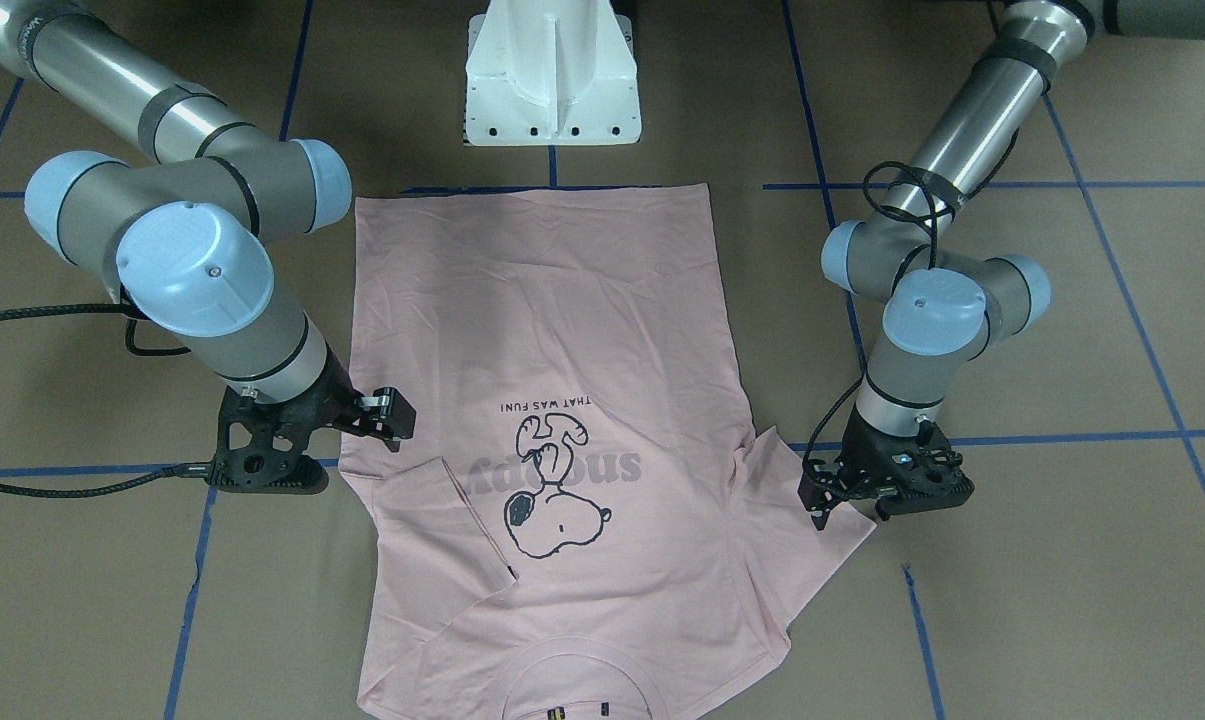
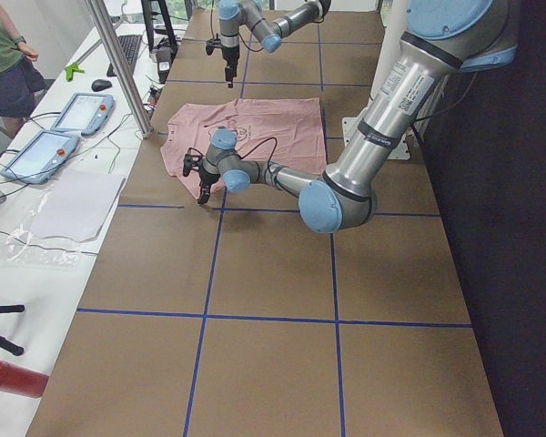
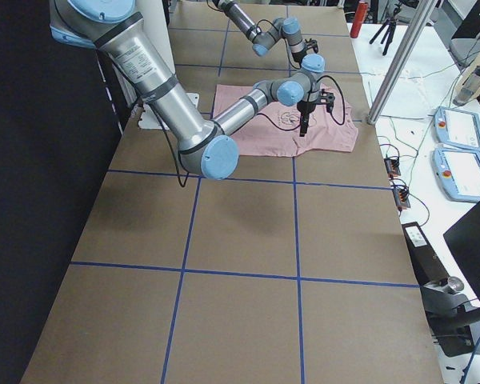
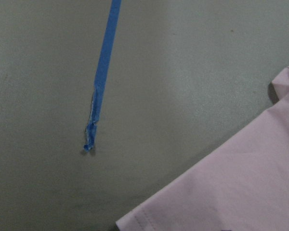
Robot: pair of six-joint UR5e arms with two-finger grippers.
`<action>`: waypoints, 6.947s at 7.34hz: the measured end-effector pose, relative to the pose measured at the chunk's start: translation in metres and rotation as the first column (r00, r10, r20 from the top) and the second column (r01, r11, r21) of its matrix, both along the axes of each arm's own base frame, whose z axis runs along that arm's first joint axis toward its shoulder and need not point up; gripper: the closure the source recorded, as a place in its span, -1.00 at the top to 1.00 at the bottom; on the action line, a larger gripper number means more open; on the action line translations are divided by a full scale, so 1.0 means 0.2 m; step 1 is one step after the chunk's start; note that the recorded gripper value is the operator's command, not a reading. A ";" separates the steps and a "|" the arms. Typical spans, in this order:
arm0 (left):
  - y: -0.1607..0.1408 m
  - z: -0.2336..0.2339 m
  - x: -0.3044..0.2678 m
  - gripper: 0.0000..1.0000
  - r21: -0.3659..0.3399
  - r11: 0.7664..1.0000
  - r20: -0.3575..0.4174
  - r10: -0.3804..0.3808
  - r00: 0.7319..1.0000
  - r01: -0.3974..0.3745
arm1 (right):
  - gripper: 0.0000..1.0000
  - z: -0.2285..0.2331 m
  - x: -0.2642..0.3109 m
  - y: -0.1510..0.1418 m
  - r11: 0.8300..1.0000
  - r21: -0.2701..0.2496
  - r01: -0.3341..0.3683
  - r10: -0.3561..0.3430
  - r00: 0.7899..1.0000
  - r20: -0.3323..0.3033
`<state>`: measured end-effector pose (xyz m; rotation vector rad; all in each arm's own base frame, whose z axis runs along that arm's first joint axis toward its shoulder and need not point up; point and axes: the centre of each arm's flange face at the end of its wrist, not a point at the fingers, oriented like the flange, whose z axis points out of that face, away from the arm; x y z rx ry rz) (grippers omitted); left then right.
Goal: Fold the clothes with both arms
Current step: 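Fold the other sleeve inward with the left gripper while the right gripper releases, then move both grippers down along the shirt sides to the hem nearest the robot, then grasp the hem corners nearest the robot with both grippers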
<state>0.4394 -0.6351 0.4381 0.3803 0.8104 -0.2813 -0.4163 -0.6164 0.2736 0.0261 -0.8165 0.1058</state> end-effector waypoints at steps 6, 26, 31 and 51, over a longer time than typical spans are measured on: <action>-0.07 -0.18 -0.02 -1.00 0.026 0.999 -0.031 0.034 0.999 -0.033 | 1.00 0.02 -0.01 0.01 1.000 -0.002 0.004 -0.004 1.000 -0.003; 1.27 -0.78 -0.29 1.00 0.014 0.969 -0.278 0.239 0.930 -0.245 | 1.00 0.56 -0.10 1.76 0.994 0.006 -0.109 0.109 0.993 0.039; 1.29 -0.79 -0.29 1.00 0.014 0.968 -0.286 0.245 0.926 -0.252 | 0.93 0.51 -0.25 1.92 0.999 0.011 -0.046 0.046 0.999 -0.002; 2.02 -0.67 0.29 0.96 -0.378 0.915 -0.211 0.066 0.975 -0.143 | -1.00 0.26 -0.12 1.93 0.999 0.018 -0.043 0.042 0.996 0.080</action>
